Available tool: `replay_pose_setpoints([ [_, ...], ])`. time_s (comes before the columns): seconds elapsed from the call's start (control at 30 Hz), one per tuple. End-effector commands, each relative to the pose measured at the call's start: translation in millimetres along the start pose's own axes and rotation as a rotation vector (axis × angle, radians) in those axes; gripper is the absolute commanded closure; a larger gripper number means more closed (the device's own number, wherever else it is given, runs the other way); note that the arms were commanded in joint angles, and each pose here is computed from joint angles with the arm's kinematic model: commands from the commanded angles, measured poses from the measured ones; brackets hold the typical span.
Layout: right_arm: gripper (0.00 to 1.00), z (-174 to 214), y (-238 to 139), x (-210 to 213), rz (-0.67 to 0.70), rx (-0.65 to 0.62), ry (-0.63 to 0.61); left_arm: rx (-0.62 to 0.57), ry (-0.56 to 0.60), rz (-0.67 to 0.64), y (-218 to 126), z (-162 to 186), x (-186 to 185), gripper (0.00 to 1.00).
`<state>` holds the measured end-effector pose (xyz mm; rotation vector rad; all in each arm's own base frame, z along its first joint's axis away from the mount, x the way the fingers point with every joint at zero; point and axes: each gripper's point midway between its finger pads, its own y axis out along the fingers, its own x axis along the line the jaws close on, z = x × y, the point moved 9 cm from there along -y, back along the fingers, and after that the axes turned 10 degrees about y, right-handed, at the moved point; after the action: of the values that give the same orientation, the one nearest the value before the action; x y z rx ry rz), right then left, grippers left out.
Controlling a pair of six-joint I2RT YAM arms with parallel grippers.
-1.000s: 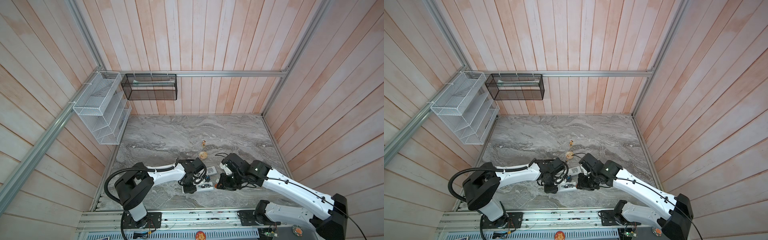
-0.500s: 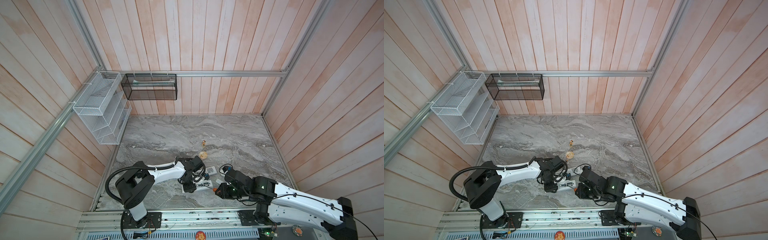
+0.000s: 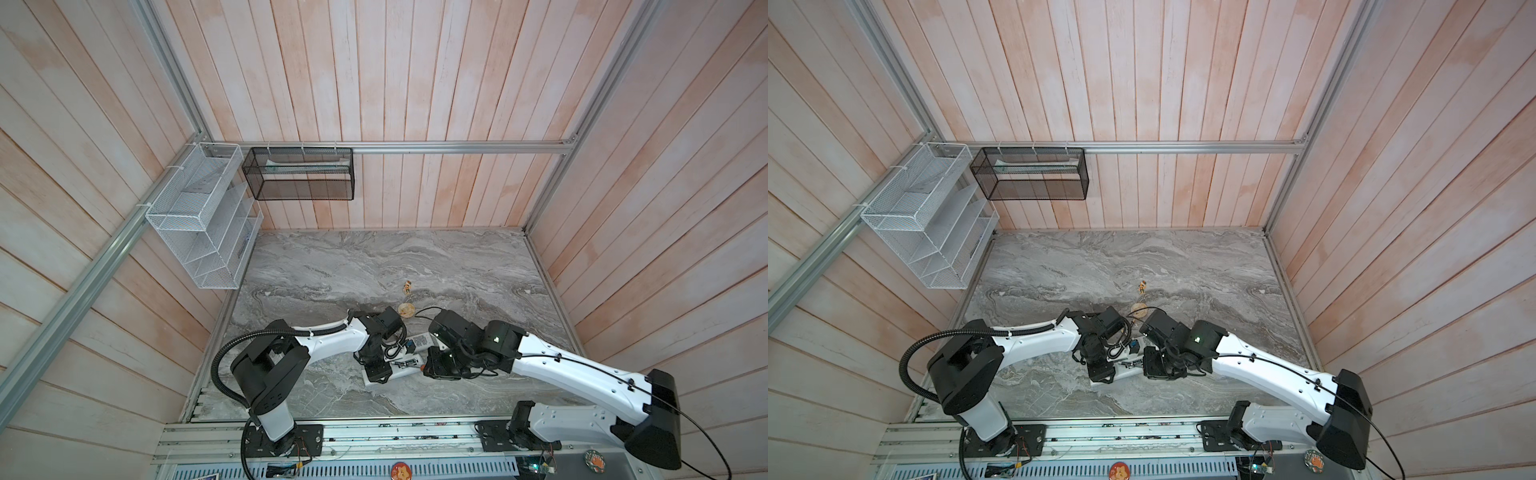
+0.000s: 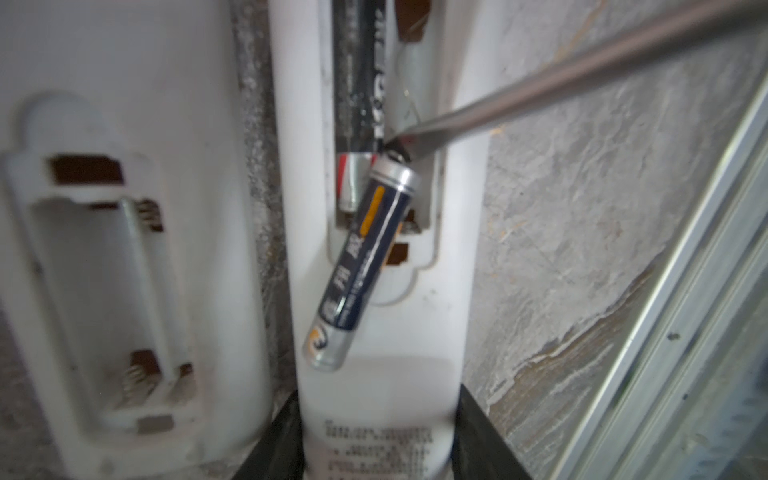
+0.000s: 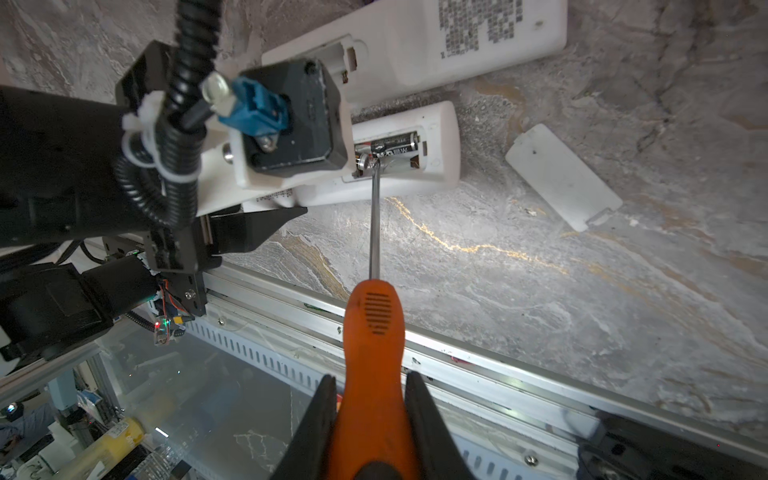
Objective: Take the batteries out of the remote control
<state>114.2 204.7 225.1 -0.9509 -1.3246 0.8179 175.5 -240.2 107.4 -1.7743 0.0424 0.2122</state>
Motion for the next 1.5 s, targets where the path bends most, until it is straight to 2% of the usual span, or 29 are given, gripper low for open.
replay_pose_setpoints([
  [0.0, 1.00, -11.5, -0.1, -5.8, 0.044, 0.025, -0.019, 0.075, -0.032, 0.083, 30.5, 11.5, -3.6, 0.86],
  [0.27, 1.00, -19.1, 26.5, -11.0, -0.018, -0.008, 0.038, 0.046, -0.071, 0.064, 24.2, 0.5, 1.4, 0.86],
  [0.43, 1.00, -0.8, 25.4, -7.4, -0.113, -0.121, -0.007, 0.036, -0.071, 0.087, 25.2, -0.3, -0.2, 0.86],
  [0.53, 1.00, 9.9, 23.4, -14.1, -0.122, -0.177, -0.031, 0.032, -0.079, 0.111, 30.6, -0.9, 0.2, 0.86],
  [0.83, 1.00, 25.7, 32.8, -33.3, -0.154, -0.198, -0.059, 0.075, -0.107, 0.138, 42.1, 7.4, -1.8, 0.87],
  [0.93, 1.00, 23.9, 23.8, -30.1, -0.157, -0.230, -0.077, 0.078, -0.107, 0.130, 41.6, 7.5, 0.7, 0.87],
  [1.1, 1.00, 17.5, -13.9, -17.0, -0.126, -0.321, -0.124, 0.078, -0.111, 0.097, 39.6, 5.0, 7.1, 0.87],
  [1.27, 1.00, 8.3, -53.1, -10.8, -0.168, -0.440, -0.109, 0.076, -0.104, 0.085, 38.9, 4.0, 8.2, 0.86],
  [1.47, 1.00, -6.3, -71.1, -20.5, -0.175, -0.461, -0.081, 0.074, -0.098, 0.100, 38.2, 6.8, 4.8, 0.86],
])
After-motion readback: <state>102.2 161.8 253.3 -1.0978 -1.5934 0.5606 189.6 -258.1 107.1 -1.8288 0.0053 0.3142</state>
